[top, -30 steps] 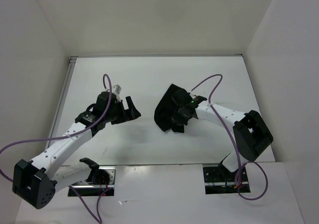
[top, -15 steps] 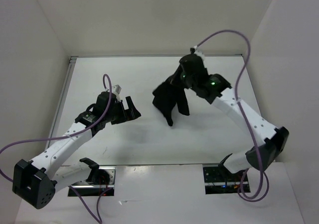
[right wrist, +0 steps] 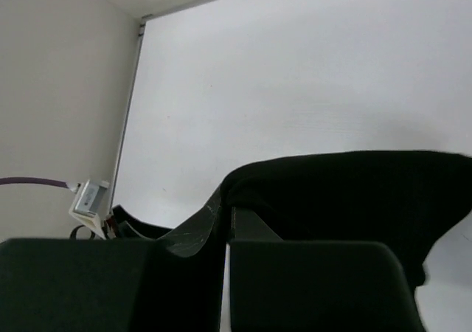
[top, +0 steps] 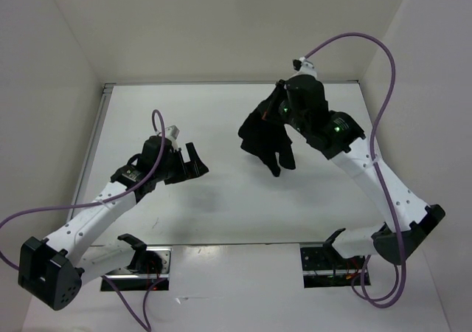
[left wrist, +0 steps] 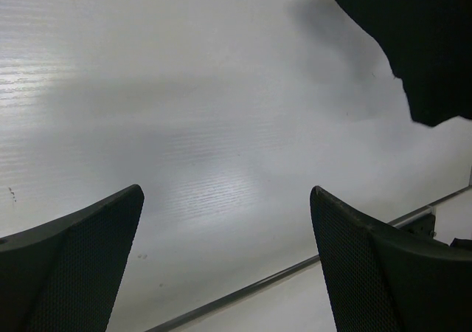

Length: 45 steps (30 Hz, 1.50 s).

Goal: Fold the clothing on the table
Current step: Flatten the skirt out

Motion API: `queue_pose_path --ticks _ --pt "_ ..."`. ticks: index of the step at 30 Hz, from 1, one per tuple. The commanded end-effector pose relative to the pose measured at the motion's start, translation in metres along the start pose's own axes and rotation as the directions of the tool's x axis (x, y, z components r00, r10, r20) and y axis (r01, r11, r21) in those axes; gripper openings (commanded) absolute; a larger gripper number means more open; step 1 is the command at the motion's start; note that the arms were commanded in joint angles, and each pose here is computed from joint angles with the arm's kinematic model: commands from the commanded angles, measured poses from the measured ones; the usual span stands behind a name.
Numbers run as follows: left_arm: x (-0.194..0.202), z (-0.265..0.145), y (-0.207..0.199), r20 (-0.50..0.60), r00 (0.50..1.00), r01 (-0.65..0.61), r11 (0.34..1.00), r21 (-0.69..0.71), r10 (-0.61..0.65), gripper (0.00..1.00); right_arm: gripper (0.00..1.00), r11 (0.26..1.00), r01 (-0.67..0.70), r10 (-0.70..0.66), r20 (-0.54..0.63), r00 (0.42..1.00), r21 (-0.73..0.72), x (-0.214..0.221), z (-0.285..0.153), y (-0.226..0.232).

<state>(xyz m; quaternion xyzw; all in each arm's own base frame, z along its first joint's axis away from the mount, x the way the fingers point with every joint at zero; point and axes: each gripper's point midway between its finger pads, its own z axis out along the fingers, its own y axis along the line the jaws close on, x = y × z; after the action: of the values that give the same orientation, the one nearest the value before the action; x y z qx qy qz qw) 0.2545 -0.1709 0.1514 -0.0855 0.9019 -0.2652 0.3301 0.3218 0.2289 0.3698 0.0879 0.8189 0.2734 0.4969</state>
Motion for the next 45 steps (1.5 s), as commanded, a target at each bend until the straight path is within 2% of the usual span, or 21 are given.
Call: queue_pose_path --ticks 1,5,8,10,13,15,17,20,21,23,24,25,26,27,29,31,33,36,40,43,45 --pt "-0.007 -0.002 -0.003 0.038 0.999 -0.024 0.999 0.023 0.023 1.0 0.0 0.998 0.038 -0.039 -0.028 0.999 -0.045 0.0 0.013 0.013" --pt "-0.006 -0.003 -0.001 0.038 0.999 -0.024 0.999 0.023 0.023 1.0 0.0 0.997 0.06 -0.063 -0.072 0.995 -0.043 0.008 0.052 0.01" --pt "-0.009 -0.005 -0.001 0.05 0.999 -0.02 1.0 0.024 0.019 1.0 0.0 0.976 0.108 -0.124 -0.077 0.989 -0.187 -0.005 0.069 0.042" --pt "-0.009 -0.005 -0.001 0.05 0.999 -0.02 1.0 0.024 0.019 1.0 0.0 0.949 0.136 -0.145 -0.011 0.989 -0.283 -0.032 0.06 0.073" --pt "-0.009 -0.007 0.0 0.056 0.998 -0.01 1.0 0.017 0.009 1.0 0.0 0.927 0.137 -0.124 0.061 0.99 -0.349 -0.072 0.04 0.09" --pt "-0.009 -0.007 0.0 0.056 0.998 -0.01 1.0 0.017 0.009 1.0 0.0 0.917 0.124 -0.111 0.056 0.992 -0.38 -0.086 0.032 0.083" --pt "-0.009 -0.007 0.0 0.056 0.998 -0.01 1.0 0.017 0.009 1.0 0.0 0.932 0.099 -0.097 0.022 0.995 -0.348 -0.082 0.035 0.067" --pt "-0.01 -0.005 0.004 0.061 0.998 -0.004 1.0 0.012 0.004 1.0 0.02 0.967 0.049 -0.081 -0.118 0.99 -0.252 -0.044 0.052 0.023" --pt "-0.01 -0.005 0.004 0.061 0.998 -0.004 1.0 0.012 0.004 1.0 0.06 0.983 0.014 -0.051 -0.199 0.979 -0.184 -0.014 0.062 -0.005" --pt "-0.009 -0.003 0.005 0.053 0.999 -0.003 1.0 0.006 0.003 1.0 0.16 0.999 -0.024 0.015 -0.246 0.969 -0.036 0.012 0.069 -0.052" --pt "-0.009 -0.003 0.005 0.053 0.999 -0.003 1.0 0.006 0.003 1.0 0.24 0.997 -0.048 0.064 -0.301 0.952 0.06 0.046 0.065 -0.086" --pt "-0.009 -0.003 0.005 0.053 0.999 -0.003 1.0 0.006 0.003 1.0 0.35 0.989 -0.062 0.101 -0.313 0.944 0.132 0.06 0.062 -0.108" --pt "-0.009 -0.003 0.005 0.053 0.999 -0.003 1.0 0.006 0.003 1.0 0.41 0.974 -0.075 0.14 -0.308 0.941 0.213 0.068 0.058 -0.134" --pt "-0.006 -0.002 0.008 0.046 0.999 -0.002 1.0 0.001 0.002 1.0 0.44 0.95 -0.043 0.144 -0.312 0.939 0.31 0.088 0.045 -0.163" --pt "-0.005 -0.002 0.006 0.041 0.999 -0.002 1.0 0.008 0.002 1.0 0.49 0.897 -0.039 0.163 -0.248 0.955 0.44 0.09 0.022 -0.194" --pt "-0.005 0.002 0.005 0.036 0.999 -0.003 1.0 0.016 0.002 1.0 0.5 0.882 -0.056 0.172 -0.207 0.963 0.468 0.085 0.011 -0.198" --pt "-0.003 0.007 0.004 0.021 1.0 -0.002 1.0 0.02 0.001 1.0 0.53 0.9 -0.074 0.171 -0.191 0.967 0.429 0.078 0.003 -0.188" --pt "-0.007 0.017 -0.005 -0.001 1.0 -0.013 0.999 0.053 0.013 1.0 0.54 0.919 -0.07 0.175 -0.243 0.954 0.387 0.086 0.001 -0.179" --pt "-0.017 0.032 -0.013 -0.01 1.0 -0.025 0.998 0.061 0.026 1.0 0.54 0.935 -0.127 0.234 -0.306 0.923 0.331 0.113 0.009 -0.173" --pt "-0.028 0.046 -0.019 -0.009 0.999 -0.036 0.997 0.061 0.036 0.97 0.54 0.921 -0.184 0.31 -0.359 0.88 0.343 0.152 0.022 -0.184" --pt "-0.037 0.057 -0.021 0.005 0.999 -0.046 0.997 0.056 0.046 0.95 0.54 0.909 -0.21 0.345 -0.367 0.864 0.36 0.163 0.029 -0.188"
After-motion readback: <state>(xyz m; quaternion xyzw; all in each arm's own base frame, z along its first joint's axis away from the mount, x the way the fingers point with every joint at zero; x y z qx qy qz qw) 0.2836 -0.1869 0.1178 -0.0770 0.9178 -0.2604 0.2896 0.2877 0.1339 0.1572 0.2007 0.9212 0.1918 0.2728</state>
